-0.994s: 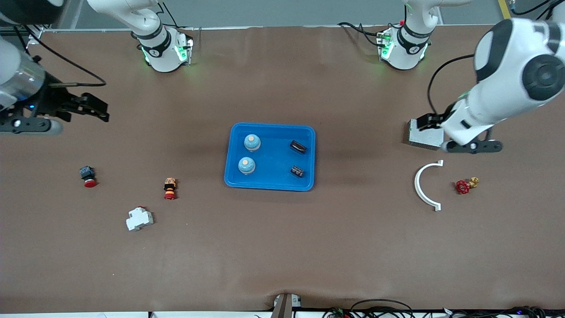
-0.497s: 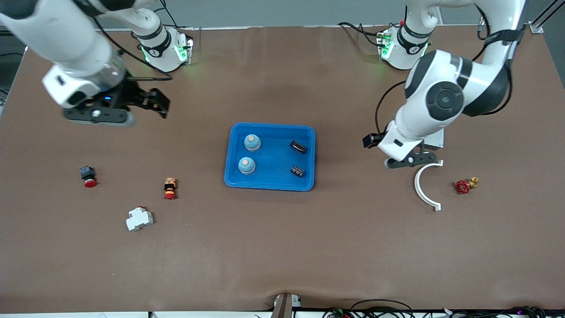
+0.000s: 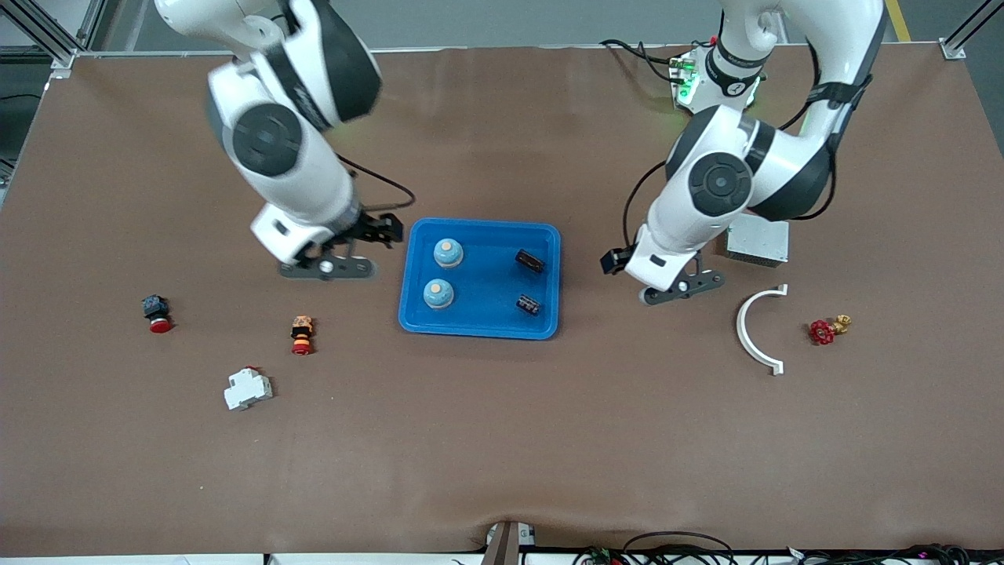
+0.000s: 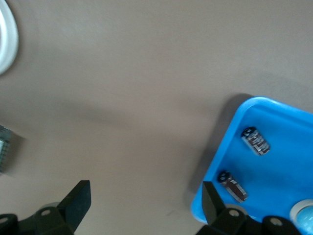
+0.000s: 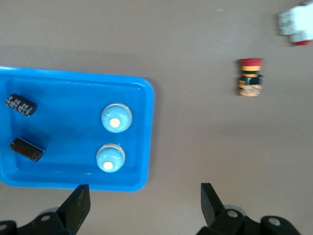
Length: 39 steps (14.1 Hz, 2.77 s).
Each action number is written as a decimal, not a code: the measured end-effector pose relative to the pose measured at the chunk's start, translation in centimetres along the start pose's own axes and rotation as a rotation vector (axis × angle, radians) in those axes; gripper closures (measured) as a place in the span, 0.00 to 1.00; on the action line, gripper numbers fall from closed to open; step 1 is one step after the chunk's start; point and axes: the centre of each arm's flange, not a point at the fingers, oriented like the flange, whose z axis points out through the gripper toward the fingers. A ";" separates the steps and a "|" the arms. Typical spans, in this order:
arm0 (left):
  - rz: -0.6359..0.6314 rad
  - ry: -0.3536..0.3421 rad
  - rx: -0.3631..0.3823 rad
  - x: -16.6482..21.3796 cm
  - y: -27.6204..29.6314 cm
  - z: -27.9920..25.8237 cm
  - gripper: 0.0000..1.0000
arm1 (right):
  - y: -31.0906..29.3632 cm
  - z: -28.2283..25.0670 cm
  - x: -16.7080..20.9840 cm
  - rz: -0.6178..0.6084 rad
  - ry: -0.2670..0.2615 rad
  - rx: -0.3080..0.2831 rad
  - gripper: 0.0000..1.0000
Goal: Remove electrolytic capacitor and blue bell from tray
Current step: 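Grasp a bell with the right gripper while the left gripper grasps a capacitor, then lift the bell with the right gripper while the left gripper lifts the capacitor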
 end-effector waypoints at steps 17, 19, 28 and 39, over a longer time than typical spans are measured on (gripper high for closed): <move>-0.468 0.006 -0.066 -8.7 11.2 14.9 0.32 | -5.2 14.1 3.7 0.033 0.020 0.096 0.00; -0.503 0.030 -0.066 -9.5 12.0 16.6 0.35 | -5.9 16.5 3.0 0.032 0.053 0.109 0.00; -0.571 0.040 -0.032 -10.7 12.5 19.5 0.68 | -5.3 22.7 2.2 0.047 0.043 0.073 0.00; -0.626 0.176 -0.043 -5.3 9.7 7.2 0.67 | -5.3 25.2 2.8 0.050 0.065 0.070 0.00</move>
